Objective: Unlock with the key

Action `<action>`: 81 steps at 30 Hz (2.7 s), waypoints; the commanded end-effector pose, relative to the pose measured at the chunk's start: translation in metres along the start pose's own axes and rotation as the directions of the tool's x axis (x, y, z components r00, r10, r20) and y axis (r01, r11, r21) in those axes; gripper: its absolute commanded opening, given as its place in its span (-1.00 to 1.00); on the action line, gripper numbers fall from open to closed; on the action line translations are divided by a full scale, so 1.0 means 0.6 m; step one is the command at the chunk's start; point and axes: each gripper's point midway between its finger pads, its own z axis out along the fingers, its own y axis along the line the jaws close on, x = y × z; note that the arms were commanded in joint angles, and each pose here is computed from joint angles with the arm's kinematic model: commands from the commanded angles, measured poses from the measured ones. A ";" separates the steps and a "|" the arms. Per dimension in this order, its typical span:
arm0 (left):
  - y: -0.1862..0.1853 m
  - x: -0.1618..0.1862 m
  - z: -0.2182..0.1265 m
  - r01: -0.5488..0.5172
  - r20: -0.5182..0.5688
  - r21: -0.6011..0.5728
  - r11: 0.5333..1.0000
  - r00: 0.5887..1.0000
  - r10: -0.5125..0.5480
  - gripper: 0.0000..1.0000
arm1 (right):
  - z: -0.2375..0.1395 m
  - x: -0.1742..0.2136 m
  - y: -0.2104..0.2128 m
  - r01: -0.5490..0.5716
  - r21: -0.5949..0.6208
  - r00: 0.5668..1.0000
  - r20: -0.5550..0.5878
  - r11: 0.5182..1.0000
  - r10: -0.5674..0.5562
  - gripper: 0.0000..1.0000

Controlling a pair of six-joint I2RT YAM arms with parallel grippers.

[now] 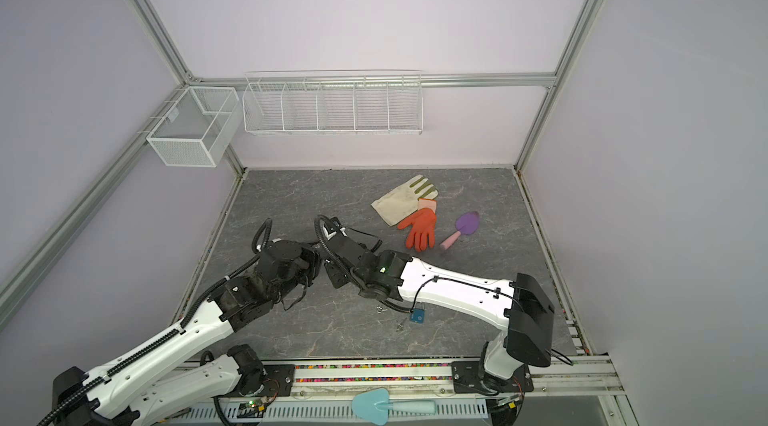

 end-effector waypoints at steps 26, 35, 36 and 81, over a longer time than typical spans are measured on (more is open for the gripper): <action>-0.050 0.046 -0.022 -0.013 -0.148 0.031 0.999 0.989 0.017 -1.00 | -0.012 -0.070 0.037 0.058 -0.063 0.993 0.109 0.996 -0.051 -0.87; -0.047 0.049 -0.016 0.014 -0.152 0.025 1.000 0.988 -0.010 -1.00 | -0.009 -0.066 0.057 0.186 0.032 0.972 0.143 0.982 -0.188 -0.88; -0.049 0.050 -0.017 0.003 -0.153 0.026 1.000 0.988 0.001 -1.00 | -0.012 -0.069 0.065 0.152 -0.029 0.978 0.146 0.988 -0.146 -0.88; -0.047 0.070 -0.013 0.055 -0.224 0.080 0.995 0.974 -0.036 -1.00 | 0.001 -0.082 0.091 0.134 -0.112 0.975 0.195 0.985 -0.111 -0.88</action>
